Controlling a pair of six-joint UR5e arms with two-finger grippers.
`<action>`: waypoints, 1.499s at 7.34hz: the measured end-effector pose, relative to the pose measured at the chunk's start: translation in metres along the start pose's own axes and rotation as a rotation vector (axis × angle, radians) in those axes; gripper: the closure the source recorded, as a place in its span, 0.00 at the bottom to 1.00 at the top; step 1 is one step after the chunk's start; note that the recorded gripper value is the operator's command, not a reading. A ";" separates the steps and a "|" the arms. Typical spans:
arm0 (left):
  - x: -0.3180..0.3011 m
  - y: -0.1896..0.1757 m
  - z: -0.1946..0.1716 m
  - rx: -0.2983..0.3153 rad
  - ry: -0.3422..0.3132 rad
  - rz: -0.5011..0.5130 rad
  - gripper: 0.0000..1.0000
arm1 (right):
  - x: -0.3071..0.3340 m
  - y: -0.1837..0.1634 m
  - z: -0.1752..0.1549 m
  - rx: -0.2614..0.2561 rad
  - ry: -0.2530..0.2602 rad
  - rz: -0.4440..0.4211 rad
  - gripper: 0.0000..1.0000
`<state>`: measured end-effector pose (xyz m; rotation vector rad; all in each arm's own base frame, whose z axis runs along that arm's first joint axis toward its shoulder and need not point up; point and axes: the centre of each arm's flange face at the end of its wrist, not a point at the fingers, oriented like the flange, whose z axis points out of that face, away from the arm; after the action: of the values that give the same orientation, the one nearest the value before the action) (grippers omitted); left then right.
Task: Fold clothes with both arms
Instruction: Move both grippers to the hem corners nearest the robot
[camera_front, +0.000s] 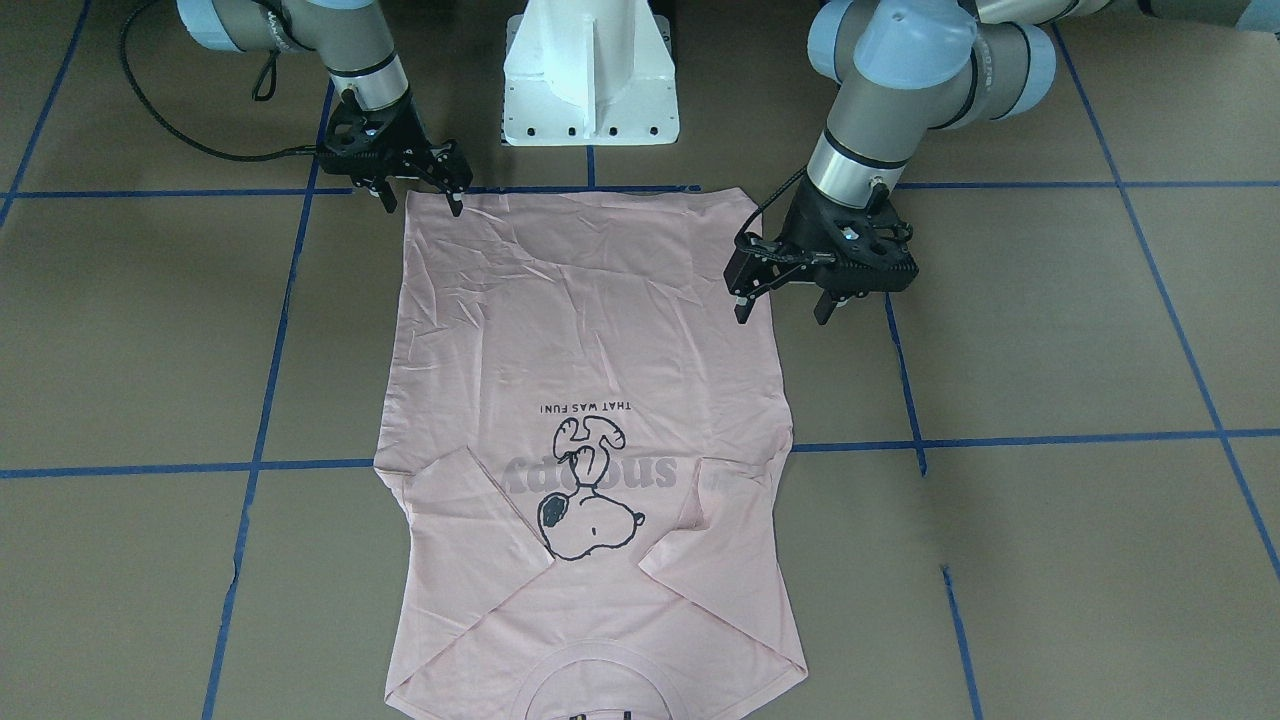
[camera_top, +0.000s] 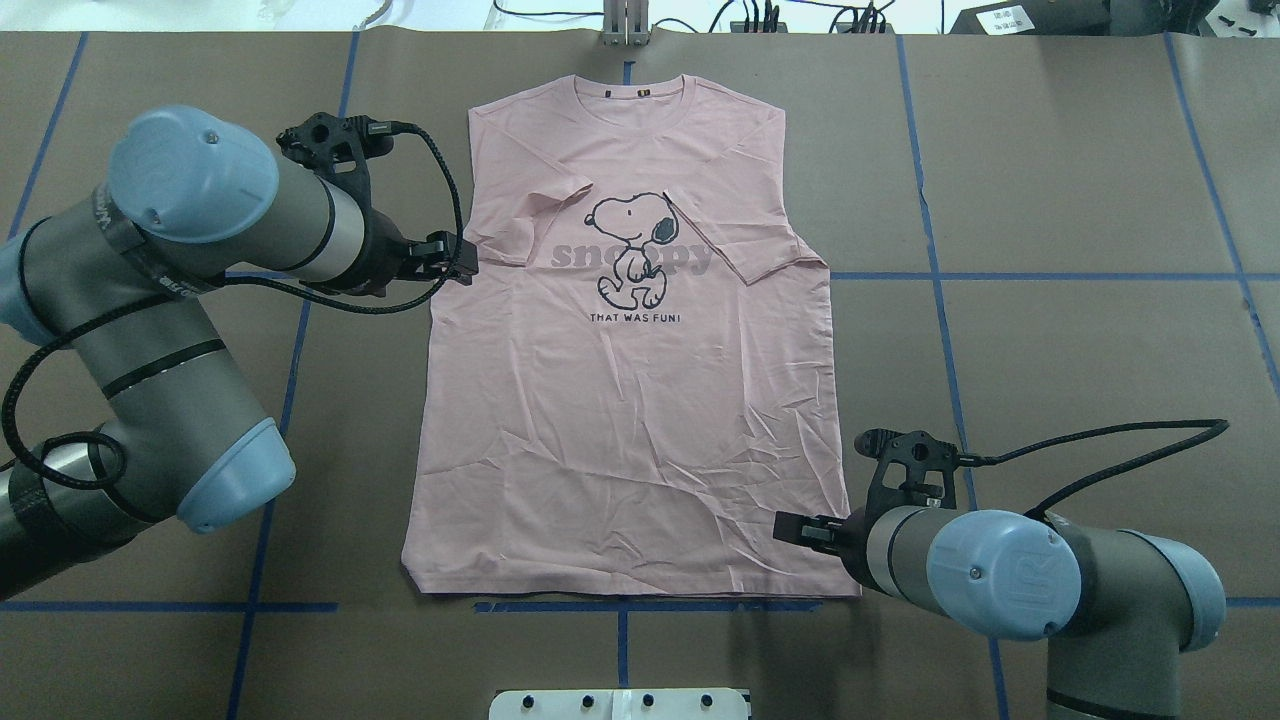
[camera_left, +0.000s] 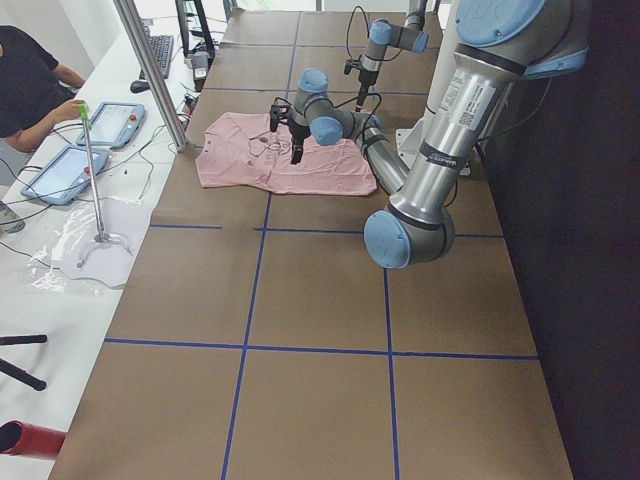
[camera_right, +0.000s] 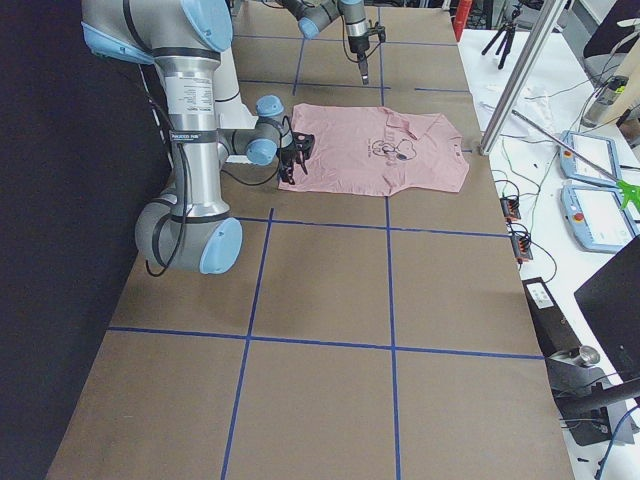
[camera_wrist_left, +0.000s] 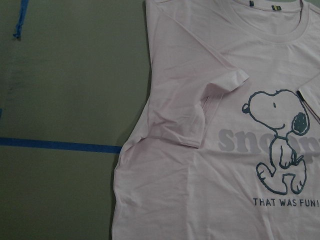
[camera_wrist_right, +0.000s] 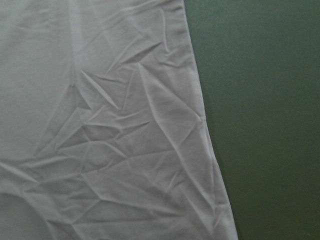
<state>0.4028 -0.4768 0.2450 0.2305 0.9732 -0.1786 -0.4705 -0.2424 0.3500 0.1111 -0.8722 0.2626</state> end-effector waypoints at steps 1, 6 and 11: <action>0.000 0.000 0.000 0.000 0.000 0.001 0.00 | 0.004 0.004 0.006 -0.005 0.018 -0.005 0.01; 0.000 0.001 -0.001 -0.001 0.004 0.006 0.00 | 0.017 0.020 0.031 -0.045 0.075 -0.020 0.13; 0.001 0.001 0.000 -0.002 0.005 0.008 0.00 | 0.015 0.021 0.024 -0.068 0.065 -0.017 0.76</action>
<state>0.4033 -0.4758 0.2441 0.2329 0.9772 -0.1698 -0.4850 -0.2246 0.3770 0.0468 -0.8148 0.2189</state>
